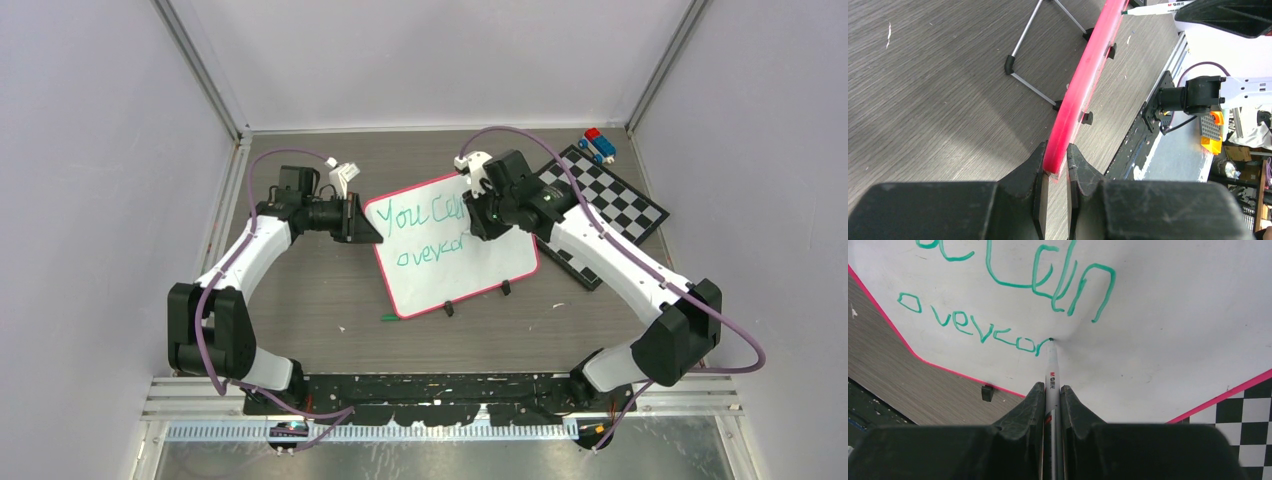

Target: Write a sentence on the whiteboard

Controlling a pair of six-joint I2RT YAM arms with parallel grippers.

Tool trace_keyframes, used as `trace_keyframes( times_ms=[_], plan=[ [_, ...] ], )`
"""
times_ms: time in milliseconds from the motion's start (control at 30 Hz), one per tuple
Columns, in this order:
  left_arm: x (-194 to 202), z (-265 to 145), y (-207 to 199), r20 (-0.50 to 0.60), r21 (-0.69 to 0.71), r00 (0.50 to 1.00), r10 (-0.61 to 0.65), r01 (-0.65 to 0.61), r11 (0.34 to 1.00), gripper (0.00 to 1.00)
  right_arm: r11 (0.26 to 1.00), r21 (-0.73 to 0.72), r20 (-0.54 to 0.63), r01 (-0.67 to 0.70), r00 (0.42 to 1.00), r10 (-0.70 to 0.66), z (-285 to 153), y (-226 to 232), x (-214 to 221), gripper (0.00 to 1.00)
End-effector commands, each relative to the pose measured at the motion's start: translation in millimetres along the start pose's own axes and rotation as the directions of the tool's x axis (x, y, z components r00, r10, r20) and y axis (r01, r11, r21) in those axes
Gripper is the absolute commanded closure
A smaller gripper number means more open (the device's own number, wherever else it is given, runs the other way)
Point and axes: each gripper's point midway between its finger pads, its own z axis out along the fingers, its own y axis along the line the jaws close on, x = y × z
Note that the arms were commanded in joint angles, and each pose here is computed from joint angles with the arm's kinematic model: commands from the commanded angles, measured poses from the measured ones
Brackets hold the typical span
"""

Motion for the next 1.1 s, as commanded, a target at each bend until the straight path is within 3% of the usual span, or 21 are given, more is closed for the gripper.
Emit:
trace_keyframes(
  times_ms=[0,400,800,1067],
  plan=[
    [-10.8,-2.3,4.5,0.026,-0.045,0.999,0.039,-0.038,0.998,1.00,0.999,0.032,0.063,-0.004,0.998,0.002,-6.6,-10.4,-19.3,1.00],
    [-11.5,-1.3,5.5,0.025,-0.043,0.999,0.038,-0.037,0.998,1.00,1.000,-0.019,-0.025,-0.013,1.000,0.013,0.6,-1.3,17.8,1.00],
    [-11.4,-0.2,6.1,0.022,-0.040,0.999,0.032,-0.031,0.999,1.00,1.000,0.009,0.063,-0.002,0.998,0.001,-11.9,-6.6,-22.9,1.00],
    [-10.7,-1.2,6.0,0.022,-0.045,0.999,0.035,-0.034,0.998,1.00,1.000,0.025,0.043,0.000,0.999,-0.001,-8.0,-13.8,-16.1,1.00]
  ],
)
